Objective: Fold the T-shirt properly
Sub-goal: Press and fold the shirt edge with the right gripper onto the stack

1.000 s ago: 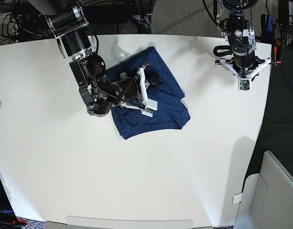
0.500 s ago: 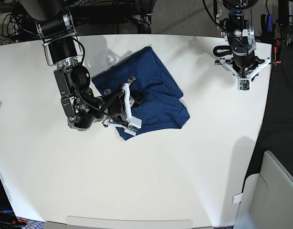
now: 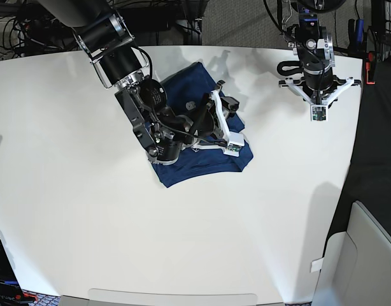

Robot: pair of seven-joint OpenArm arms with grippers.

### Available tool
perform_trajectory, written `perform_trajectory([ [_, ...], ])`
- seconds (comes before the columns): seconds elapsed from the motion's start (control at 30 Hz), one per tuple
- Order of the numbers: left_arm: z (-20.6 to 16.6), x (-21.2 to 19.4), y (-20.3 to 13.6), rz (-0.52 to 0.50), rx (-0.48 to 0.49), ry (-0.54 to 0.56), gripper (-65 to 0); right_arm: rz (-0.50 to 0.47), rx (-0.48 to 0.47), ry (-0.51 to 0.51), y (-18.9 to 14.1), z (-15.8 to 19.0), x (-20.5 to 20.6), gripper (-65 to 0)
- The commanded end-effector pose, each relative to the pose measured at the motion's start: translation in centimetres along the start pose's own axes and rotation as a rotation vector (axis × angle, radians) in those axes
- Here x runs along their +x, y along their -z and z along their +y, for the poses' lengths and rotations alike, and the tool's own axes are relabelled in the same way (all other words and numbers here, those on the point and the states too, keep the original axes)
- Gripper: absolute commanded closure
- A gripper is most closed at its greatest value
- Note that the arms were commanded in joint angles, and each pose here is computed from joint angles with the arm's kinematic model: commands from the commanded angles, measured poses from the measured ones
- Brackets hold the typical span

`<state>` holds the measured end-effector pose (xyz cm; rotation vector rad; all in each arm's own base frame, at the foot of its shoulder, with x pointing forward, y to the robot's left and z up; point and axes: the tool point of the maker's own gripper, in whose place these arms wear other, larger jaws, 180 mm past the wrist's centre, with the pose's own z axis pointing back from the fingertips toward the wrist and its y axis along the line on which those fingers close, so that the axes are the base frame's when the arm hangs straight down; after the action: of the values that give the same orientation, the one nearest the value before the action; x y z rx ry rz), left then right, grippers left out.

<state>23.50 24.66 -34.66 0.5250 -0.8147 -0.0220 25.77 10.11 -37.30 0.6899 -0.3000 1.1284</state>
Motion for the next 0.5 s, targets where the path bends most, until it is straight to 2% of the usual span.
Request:
perform_trajectory([
  [0.0,0.6,1.1,-0.2,-0.043,0.023,0.001,0.0,-0.033,-0.023,-0.032,-0.9,-0.5,1.6,-6.9],
  [0.33,0.7,1.2,-0.2,-0.046,0.025,0.0,0.0,0.163,-0.212,-0.013,-1.9,-4.7,-4.6,-6.6],
  [0.47,0.7,1.3,-0.2,-0.047,0.025,0.0,0.0,0.158,-0.261,0.028,-3.4,-6.5,-6.3,-6.6],
])
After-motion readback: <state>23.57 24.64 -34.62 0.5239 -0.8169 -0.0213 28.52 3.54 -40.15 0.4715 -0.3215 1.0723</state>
